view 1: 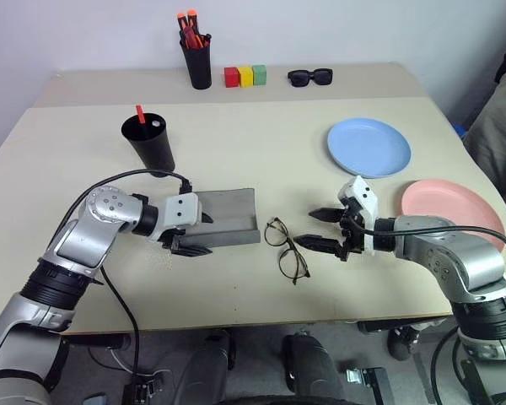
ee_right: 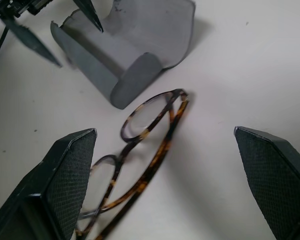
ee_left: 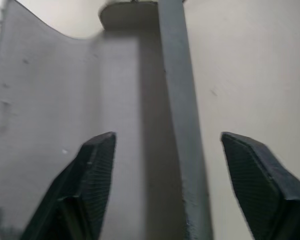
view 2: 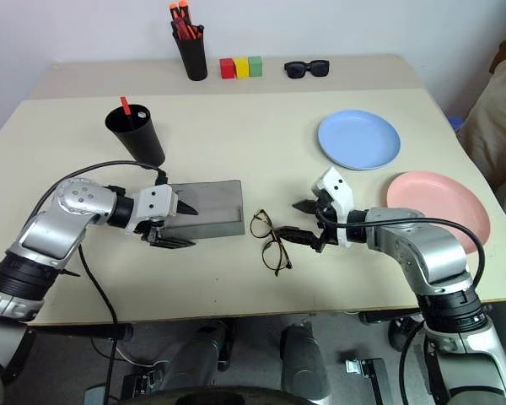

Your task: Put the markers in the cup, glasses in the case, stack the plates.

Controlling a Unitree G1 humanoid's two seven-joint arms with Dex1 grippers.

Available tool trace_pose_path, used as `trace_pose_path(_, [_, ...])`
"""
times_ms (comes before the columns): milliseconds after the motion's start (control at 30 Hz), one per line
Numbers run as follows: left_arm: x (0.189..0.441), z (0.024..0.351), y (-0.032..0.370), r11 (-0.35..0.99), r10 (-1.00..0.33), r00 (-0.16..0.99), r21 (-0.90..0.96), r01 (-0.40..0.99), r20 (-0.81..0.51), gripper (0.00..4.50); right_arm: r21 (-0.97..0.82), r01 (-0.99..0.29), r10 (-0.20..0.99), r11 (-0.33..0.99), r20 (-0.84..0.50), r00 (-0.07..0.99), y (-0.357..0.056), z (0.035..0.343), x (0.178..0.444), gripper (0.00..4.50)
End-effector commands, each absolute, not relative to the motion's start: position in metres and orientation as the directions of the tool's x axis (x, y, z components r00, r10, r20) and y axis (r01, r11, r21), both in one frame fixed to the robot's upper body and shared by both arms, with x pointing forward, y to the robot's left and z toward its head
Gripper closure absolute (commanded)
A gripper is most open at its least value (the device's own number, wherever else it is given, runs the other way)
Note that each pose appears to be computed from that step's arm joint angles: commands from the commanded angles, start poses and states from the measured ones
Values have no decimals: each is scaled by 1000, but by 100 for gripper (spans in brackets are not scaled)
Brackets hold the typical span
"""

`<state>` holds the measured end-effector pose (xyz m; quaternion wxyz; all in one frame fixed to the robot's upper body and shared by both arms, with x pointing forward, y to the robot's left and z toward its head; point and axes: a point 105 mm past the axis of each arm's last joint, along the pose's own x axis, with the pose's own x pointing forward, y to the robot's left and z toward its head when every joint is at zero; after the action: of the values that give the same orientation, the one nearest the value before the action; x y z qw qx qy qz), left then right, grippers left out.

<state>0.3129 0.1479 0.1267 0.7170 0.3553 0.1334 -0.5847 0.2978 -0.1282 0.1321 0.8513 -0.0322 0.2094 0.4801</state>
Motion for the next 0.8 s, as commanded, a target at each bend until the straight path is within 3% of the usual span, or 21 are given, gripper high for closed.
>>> trace_pose_path(33, [314,156,145,137,-810,349,426,894,-471,107,180,-851,838,493,-361,409,-114,143,291,0])
trace_pose_path(200, [297,172,143,219,-861,387,444,868,-331,107,277,-838,859,470,-362,362,-106,141,283,0])
trace_pose_path(433, [261,154,148,284,-863,405,372,884,-303,107,352,-804,854,478,-402,332,-100,126,280,0])
trace_pose_path(533, [250,146,151,315,-851,428,356,880,-305,101,362,-787,842,500,-414,345,-99,123,285,135])
trace_pose_path(733, [235,129,160,391,-808,492,330,859,-324,101,370,-776,834,510,-433,342,-99,120,285,449])
trace_pose_path(800, [231,127,160,418,-800,509,315,852,-317,101,364,-776,829,515,-443,342,-100,120,285,449])
